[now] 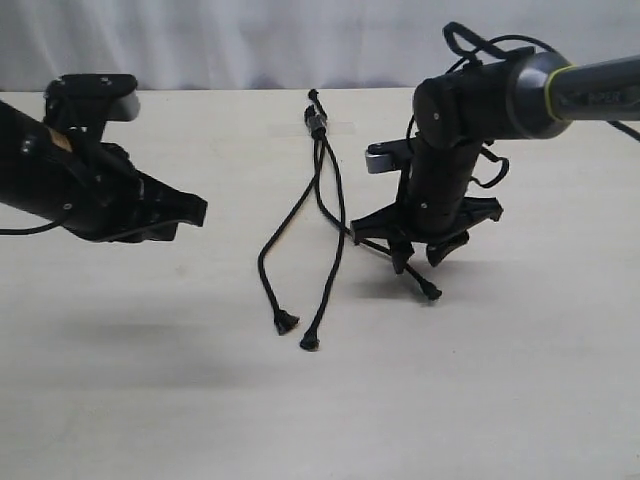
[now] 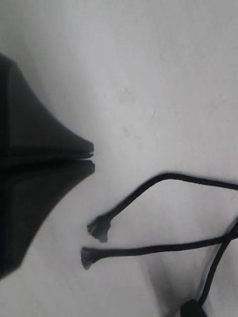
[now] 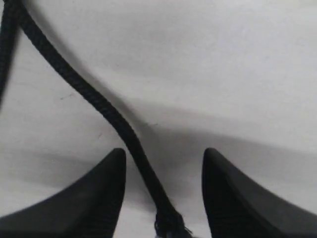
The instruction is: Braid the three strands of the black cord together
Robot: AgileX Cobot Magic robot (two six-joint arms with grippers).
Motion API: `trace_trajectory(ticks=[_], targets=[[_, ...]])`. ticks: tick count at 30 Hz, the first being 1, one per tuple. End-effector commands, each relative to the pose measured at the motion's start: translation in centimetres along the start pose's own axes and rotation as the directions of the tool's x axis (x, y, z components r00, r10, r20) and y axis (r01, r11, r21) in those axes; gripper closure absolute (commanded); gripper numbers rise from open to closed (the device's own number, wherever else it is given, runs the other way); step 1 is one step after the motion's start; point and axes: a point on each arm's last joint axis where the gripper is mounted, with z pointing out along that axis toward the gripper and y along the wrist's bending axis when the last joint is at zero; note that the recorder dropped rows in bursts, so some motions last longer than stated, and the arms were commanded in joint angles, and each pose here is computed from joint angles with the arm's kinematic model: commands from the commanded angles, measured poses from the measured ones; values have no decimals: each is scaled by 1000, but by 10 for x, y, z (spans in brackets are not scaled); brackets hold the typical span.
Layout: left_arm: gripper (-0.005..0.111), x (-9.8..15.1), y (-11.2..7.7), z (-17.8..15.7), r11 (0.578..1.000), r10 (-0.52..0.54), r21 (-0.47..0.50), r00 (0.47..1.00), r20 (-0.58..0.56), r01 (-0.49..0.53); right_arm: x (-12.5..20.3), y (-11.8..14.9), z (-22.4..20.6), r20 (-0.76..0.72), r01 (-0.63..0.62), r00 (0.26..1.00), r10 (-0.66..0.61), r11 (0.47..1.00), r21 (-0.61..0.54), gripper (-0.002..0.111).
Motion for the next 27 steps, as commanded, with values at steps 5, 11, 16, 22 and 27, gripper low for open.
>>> trace_trajectory(ticks=[5, 11, 16, 22, 27], targets=[[106, -27, -42, 39, 995, 89, 63, 992, -94, -83, -5, -72, -56, 82, -164, 981, 178, 974, -158, 56], [85, -37, -79, 82, 981, 180, 100, 970, -165, -165, 4, -107, -76, 122, -241, 958, 261, 958, -156, 56], [67, -37, -103, 116, 961, 275, 110, 930, -245, -255, 22, -122, -71, 130, -289, 942, 309, 945, -151, 56], [66, -34, -119, 157, 926, 373, 75, 874, -311, -369, 39, -124, -59, 145, -305, 934, 327, 940, -152, 56], [66, -27, -123, 181, 910, 396, 30, 846, -358, -413, 47, -123, -48, 127, -308, 937, 326, 940, -145, 56]])
